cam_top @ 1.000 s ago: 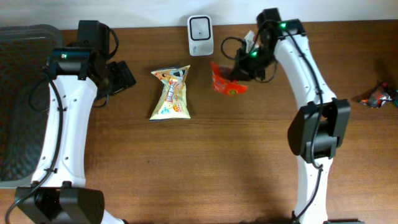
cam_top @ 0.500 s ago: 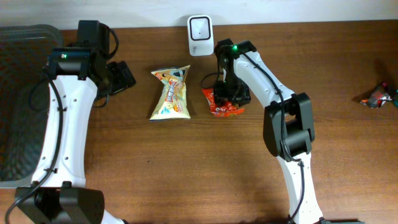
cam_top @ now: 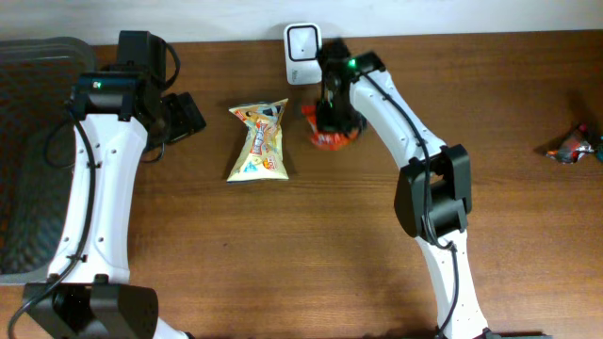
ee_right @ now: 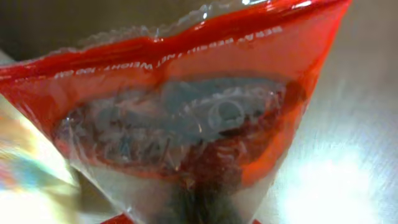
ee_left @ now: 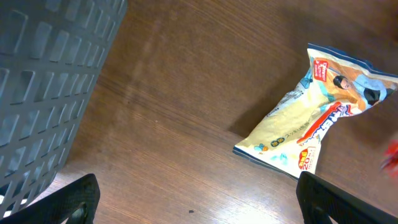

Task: Scan the item barcode
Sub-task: 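Lift the red packet to the scanner window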

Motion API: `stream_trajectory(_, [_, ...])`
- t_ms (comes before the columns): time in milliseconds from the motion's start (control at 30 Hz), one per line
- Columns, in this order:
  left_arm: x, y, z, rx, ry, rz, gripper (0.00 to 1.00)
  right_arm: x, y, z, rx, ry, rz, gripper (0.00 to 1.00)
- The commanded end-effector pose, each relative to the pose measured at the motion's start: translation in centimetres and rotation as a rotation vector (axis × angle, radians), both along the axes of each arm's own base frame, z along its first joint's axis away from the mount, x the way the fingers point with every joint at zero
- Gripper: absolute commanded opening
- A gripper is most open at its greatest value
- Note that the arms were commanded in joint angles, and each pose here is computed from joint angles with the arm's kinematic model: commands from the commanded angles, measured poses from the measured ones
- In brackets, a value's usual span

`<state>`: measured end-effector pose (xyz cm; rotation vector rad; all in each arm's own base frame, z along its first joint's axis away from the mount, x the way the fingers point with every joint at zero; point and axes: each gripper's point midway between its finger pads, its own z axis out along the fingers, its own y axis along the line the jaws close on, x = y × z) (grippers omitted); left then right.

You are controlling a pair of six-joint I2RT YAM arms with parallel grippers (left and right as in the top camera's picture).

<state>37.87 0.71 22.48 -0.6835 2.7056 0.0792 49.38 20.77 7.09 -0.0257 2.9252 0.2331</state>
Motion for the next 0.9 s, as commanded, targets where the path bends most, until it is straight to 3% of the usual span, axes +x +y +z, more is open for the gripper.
stream_trajectory(0, [0.0, 0.1, 0.0, -0.003, 0.0, 0.012, 0.99, 5.4, 1.8, 6.5, 0.085, -0.277, -0.016, 0.04])
stream_trajectory(167, [0.0, 0.1, 0.0, -0.003, 0.0, 0.012, 0.99, 10.7, 4.4, 9.4, 0.269, -0.489, -0.129, 0.04])
stream_trajectory(367, [0.0, 0.1, 0.0, -0.003, 0.0, 0.012, 0.99, 14.0, 7.3, 8.2, 0.53, -0.508, -0.294, 0.04])
stream_trajectory(567, [0.0, 0.1, 0.0, -0.003, 0.0, 0.012, 0.99, 14.5, 7.5, 8.1, 0.577, -0.501, -0.343, 0.06])
stream_trajectory(667, [0.0, 0.1, 0.0, -0.003, 0.0, 0.011, 0.99, 14.7, 7.8, 9.9, 0.695, -0.481, -0.307, 0.04])
stream_trajectory(800, [0.0, 0.1, 0.0, -0.003, 0.0, 0.012, 0.99, 15.6, 2.6, 14.3, 0.745, -0.509, -0.329, 0.04])
stream_trajectory(867, [0.0, 0.1, 0.0, -0.003, 0.0, 0.012, 0.99, 15.3, -4.3, 15.8, 0.615, -0.536, -0.395, 0.05])
